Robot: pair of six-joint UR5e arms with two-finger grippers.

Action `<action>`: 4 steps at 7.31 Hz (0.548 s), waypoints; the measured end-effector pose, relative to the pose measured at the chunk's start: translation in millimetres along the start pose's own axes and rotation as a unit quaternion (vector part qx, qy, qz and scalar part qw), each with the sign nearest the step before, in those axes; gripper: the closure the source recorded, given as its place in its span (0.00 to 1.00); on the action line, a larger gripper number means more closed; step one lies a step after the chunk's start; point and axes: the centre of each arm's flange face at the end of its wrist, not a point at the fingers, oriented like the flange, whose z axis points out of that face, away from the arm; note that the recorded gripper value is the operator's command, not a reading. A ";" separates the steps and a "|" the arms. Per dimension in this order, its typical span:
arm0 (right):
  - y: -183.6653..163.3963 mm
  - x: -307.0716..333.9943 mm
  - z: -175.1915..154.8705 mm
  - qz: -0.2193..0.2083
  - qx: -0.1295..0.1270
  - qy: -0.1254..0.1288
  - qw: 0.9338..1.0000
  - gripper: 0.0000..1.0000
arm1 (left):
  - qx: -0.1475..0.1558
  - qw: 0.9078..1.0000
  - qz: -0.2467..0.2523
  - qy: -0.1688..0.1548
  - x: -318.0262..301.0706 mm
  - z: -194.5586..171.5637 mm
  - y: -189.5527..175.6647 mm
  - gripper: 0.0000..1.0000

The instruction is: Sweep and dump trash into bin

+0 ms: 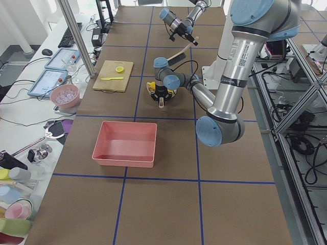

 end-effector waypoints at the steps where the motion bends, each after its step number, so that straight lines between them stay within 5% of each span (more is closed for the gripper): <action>1: 18.5 17.9 9.3 -0.009 0.002 -0.003 1.000 1.00 | -0.007 1.000 -0.002 0.004 -0.4 -2.1 -2.9 1.00; 4: 40.1 55.5 42.1 -0.074 -0.035 -0.010 0.997 1.00 | -0.010 1.000 -0.001 0.008 0.1 -8.2 -17.2 1.00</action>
